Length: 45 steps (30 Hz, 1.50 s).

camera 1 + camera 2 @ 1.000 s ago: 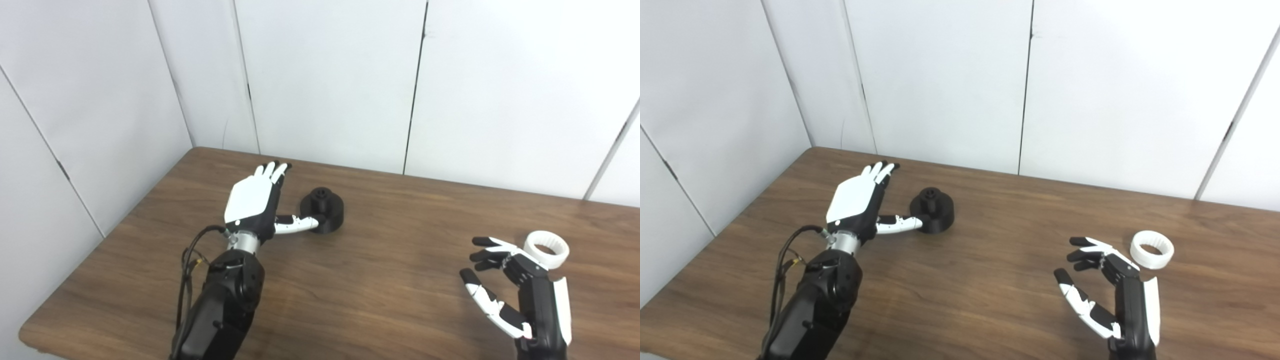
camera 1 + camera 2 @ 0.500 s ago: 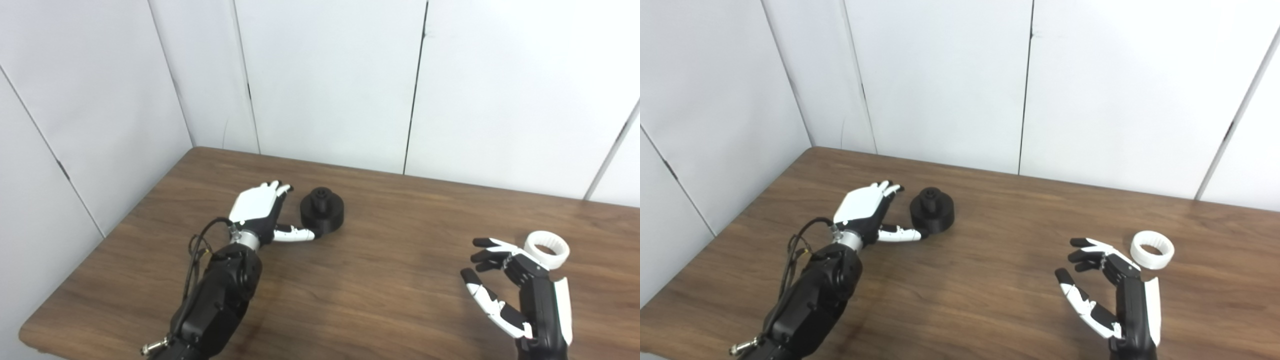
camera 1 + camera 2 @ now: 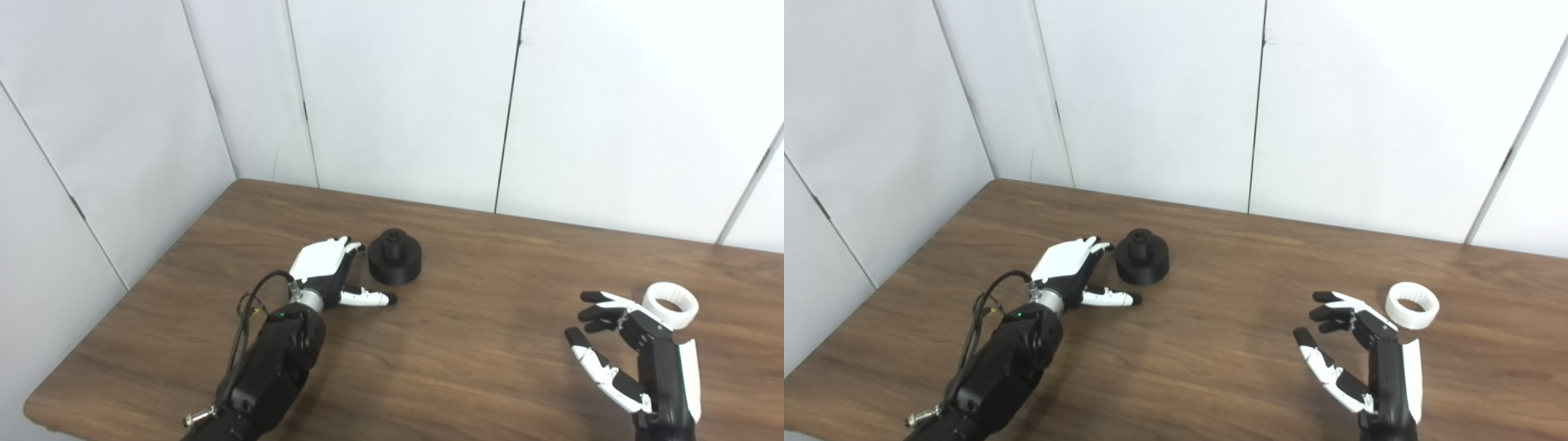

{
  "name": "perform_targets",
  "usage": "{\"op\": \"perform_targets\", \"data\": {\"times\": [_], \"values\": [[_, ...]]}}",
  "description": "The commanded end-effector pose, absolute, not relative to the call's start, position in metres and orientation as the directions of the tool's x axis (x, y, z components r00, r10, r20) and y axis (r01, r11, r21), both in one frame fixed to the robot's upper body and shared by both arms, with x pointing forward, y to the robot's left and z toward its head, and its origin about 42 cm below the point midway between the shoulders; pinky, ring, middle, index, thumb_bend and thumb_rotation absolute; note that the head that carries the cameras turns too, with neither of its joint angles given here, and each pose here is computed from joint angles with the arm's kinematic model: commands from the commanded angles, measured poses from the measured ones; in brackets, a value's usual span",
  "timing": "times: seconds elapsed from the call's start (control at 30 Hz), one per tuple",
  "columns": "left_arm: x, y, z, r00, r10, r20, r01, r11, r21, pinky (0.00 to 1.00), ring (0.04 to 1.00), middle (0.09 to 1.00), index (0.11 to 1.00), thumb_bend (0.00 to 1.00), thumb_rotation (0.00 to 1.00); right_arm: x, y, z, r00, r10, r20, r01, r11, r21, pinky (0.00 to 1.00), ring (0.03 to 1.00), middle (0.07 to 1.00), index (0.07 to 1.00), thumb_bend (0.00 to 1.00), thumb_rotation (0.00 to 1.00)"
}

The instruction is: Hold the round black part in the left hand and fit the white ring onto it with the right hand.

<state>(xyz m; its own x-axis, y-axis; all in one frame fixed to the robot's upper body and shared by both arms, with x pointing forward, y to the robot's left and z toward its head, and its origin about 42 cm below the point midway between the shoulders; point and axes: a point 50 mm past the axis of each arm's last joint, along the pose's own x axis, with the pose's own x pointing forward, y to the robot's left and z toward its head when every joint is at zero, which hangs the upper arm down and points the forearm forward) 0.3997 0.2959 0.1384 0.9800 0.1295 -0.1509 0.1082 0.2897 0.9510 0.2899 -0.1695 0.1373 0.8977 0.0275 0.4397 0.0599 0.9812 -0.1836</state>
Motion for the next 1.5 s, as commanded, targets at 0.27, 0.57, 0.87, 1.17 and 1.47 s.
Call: {"op": "perform_targets", "data": {"times": [0.27, 0.57, 0.87, 1.17, 1.47], "values": [[0.421, 0.290, 0.147, 0.991, 0.120, -0.064, 0.028, 0.286, 0.958, 0.95, 1.000, 1.000, 0.904, 1.00, 0.69, 0.267, -0.198, 0.101, 0.947, 0.008, 0.321, 0.081, 0.962, -0.262, 0.49, 0.567, 0.668, 0.499, 0.50, 0.16], [0.427, 0.290, 0.142, 0.989, 0.135, -0.055, 0.008, 0.327, 0.945, 0.95, 1.000, 1.000, 0.899, 1.00, 0.68, 0.266, -0.198, 0.102, 0.946, 0.010, 0.323, 0.082, 0.960, -0.268, 0.49, 0.565, 0.665, 0.499, 0.50, 0.16], [0.432, 0.285, 0.137, 0.989, 0.143, -0.031, -0.031, 0.409, 0.912, 0.93, 1.000, 1.000, 0.878, 1.00, 0.63, 0.265, -0.197, 0.104, 0.944, 0.008, 0.328, 0.085, 0.960, -0.267, 0.48, 0.563, 0.666, 0.499, 0.50, 0.16], [0.439, 0.277, 0.134, 0.992, 0.128, -0.021, -0.040, 0.455, 0.889, 0.92, 1.000, 1.000, 0.871, 1.00, 0.63, 0.263, -0.197, 0.105, 0.942, 0.004, 0.337, 0.096, 0.955, -0.280, 0.48, 0.556, 0.656, 0.499, 0.50, 0.16], [0.445, 0.271, 0.131, 0.994, 0.105, -0.033, -0.025, 0.508, 0.861, 0.93, 1.000, 1.000, 0.858, 1.00, 0.58, 0.261, -0.196, 0.105, 0.940, 0.005, 0.341, 0.100, 0.952, -0.289, 0.47, 0.556, 0.660, 0.499, 0.50, 0.16]]}}
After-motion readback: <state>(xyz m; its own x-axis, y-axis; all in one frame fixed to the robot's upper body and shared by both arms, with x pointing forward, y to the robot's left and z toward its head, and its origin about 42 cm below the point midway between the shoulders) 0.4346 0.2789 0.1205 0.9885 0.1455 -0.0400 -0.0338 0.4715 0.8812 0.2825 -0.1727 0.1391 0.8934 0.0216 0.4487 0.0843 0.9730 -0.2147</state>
